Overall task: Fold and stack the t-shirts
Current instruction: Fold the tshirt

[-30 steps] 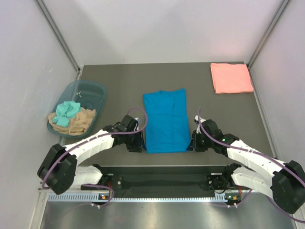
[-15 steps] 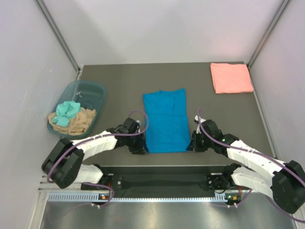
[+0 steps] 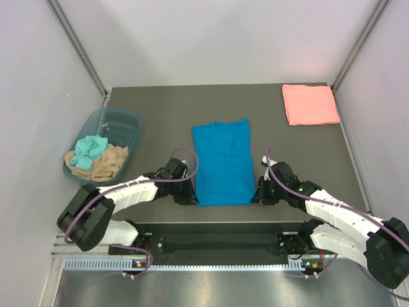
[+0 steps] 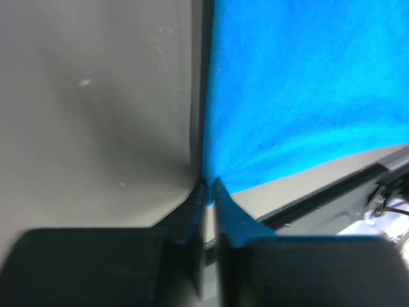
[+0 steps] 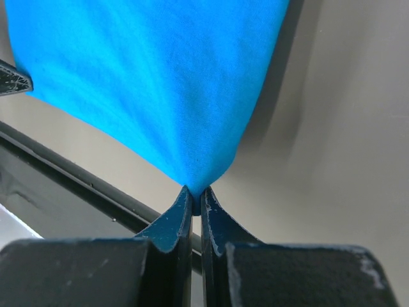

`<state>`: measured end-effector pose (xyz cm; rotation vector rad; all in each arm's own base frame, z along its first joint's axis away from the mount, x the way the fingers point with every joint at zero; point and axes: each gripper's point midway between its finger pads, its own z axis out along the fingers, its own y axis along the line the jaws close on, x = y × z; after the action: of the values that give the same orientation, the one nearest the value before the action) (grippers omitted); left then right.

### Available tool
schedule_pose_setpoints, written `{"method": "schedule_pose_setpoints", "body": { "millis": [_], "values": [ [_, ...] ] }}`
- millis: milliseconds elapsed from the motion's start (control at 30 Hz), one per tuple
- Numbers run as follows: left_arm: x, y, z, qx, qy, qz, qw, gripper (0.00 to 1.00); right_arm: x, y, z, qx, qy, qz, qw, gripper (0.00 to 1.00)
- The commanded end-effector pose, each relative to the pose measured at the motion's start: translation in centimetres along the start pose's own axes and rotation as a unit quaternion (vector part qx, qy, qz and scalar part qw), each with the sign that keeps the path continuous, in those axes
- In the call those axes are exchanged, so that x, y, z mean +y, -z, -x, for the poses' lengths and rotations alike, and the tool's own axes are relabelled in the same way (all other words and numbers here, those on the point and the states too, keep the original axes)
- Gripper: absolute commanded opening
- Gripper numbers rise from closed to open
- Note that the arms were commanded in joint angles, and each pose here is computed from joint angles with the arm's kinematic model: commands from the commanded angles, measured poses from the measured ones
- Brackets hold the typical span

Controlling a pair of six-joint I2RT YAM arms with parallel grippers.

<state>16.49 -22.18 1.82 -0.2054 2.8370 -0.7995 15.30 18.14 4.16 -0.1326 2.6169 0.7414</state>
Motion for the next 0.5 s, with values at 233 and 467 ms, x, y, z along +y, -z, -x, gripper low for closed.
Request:
{"method": "schedule_pose_setpoints", "body": {
  "millis": [233,467],
  "values": [
    [-0.5,0.9,0.1,-0.008,-0.004,0.012,1.000,0.00,0.6,0.5,0.0,-0.008,0.004,0.009,1.000,0.00],
    [-1.3,1.5,-0.5,0.004,-0.005,0.006,1.000,0.00,0.7,0.6,-0.5,-0.002,0.005,0.014,1.000,0.00]
  ]
}}
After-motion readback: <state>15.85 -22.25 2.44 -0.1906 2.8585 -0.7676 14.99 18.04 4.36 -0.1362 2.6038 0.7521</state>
